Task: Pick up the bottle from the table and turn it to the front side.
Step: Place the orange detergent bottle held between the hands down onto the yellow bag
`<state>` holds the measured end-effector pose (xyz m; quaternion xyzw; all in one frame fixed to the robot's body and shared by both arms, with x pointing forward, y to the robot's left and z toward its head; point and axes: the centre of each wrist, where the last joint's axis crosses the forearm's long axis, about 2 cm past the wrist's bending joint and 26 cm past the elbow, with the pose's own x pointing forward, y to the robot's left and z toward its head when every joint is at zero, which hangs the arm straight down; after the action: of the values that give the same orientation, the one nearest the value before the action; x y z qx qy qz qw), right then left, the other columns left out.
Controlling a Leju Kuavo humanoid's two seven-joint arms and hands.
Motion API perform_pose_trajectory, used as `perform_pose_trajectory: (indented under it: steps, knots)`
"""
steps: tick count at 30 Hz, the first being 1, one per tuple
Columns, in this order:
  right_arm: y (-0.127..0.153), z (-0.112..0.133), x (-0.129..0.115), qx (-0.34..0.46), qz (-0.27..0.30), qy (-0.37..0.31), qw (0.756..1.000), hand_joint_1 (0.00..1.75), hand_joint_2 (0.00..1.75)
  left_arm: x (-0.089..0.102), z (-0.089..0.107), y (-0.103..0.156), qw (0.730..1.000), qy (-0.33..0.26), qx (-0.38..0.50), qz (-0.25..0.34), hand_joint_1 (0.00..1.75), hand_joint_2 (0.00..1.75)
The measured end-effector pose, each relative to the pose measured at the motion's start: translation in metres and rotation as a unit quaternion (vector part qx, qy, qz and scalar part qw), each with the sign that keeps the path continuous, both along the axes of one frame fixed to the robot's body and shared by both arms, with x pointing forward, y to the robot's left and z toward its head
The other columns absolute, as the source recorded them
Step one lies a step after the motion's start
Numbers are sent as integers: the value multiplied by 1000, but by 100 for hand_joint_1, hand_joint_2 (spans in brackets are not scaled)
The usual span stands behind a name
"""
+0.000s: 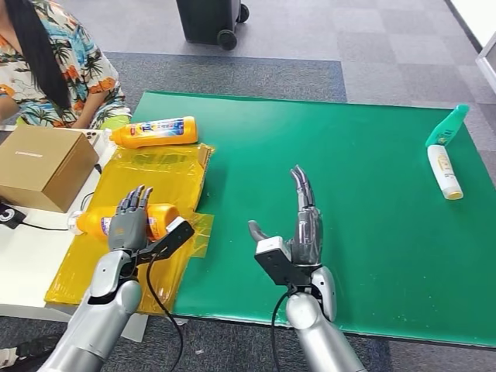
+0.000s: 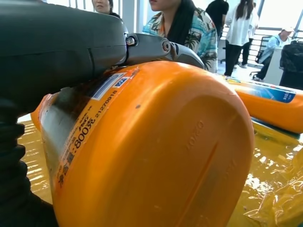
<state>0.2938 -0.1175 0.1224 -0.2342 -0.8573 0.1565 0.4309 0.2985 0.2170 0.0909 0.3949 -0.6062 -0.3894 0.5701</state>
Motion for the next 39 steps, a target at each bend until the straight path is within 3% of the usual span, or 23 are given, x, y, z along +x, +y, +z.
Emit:
perform_pose_trajectory:
  steps: [10,15,25,39]
  knots:
    - [2,1,-1,-13,7,-7,1000,0,175,1,2,-3,1000,-26,-14,-5,0,175]
    - [2,-1,-3,-10,9,-4,1000,0,175,6,5,-1,999,24,-14,-29,0,175]
    - [3,-7,-14,-9,17,10,1000,0,175,39,9,28,995,94,37,-17,0,175]
    - [2,-10,-17,-14,22,16,1000,0,175,52,9,43,992,91,82,2,0,175]
